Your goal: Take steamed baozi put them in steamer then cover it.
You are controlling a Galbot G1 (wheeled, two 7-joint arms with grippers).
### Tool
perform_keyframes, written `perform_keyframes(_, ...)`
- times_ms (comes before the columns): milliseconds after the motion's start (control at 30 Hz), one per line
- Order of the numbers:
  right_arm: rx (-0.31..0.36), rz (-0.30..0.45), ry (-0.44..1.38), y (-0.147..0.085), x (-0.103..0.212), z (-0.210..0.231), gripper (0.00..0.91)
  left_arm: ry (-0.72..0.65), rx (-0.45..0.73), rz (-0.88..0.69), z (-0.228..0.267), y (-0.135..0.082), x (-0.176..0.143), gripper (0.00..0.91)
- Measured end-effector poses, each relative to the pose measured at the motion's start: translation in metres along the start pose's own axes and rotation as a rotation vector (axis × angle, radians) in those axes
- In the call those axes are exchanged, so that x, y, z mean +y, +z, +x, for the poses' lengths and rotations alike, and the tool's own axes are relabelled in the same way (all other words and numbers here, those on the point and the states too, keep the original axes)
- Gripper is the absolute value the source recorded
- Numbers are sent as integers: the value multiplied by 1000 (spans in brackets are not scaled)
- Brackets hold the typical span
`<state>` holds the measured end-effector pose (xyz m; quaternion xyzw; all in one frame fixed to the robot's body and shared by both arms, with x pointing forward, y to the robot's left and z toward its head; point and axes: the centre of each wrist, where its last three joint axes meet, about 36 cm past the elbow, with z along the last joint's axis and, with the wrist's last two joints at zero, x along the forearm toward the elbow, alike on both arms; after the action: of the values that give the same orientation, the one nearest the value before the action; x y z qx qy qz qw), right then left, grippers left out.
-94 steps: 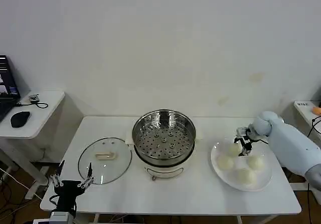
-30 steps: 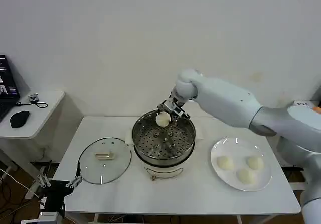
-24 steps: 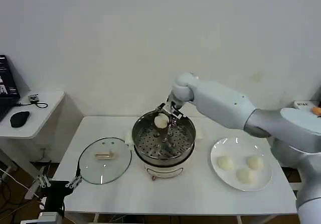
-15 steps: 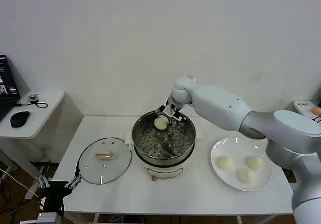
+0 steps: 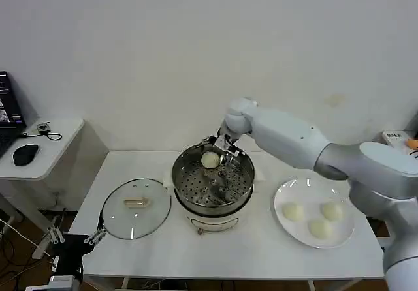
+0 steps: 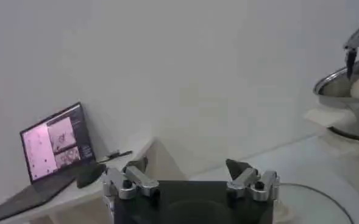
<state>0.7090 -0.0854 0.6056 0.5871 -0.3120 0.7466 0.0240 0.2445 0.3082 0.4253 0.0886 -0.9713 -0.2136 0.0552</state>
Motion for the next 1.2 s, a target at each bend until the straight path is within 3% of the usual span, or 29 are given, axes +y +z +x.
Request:
perform_keyframes(200, 5, -79, 44, 6, 6, 48, 907, 24, -15, 9, -4, -4, -2, 907)
perform_keyframes(400, 51, -217, 78, 22, 39, 101, 907, 53, -32, 22, -8, -8, -5, 907)
perform_keyframes(600, 95, -391, 58, 37, 107, 135, 907, 86, -42, 24, -15, -10, -7, 907)
perform_keyframes(800, 117, -552, 0, 35, 186, 146, 907, 109, -49, 18, -22, -10, -8, 907)
perform_keyframes(1000, 117, -682, -63, 26, 255, 138, 907, 119, -55, 3, -27, -9, -6, 907)
perform_keyframes(1200, 102, -761, -115, 13, 301, 116, 907, 119, -56, -1, -27, -12, -6, 907)
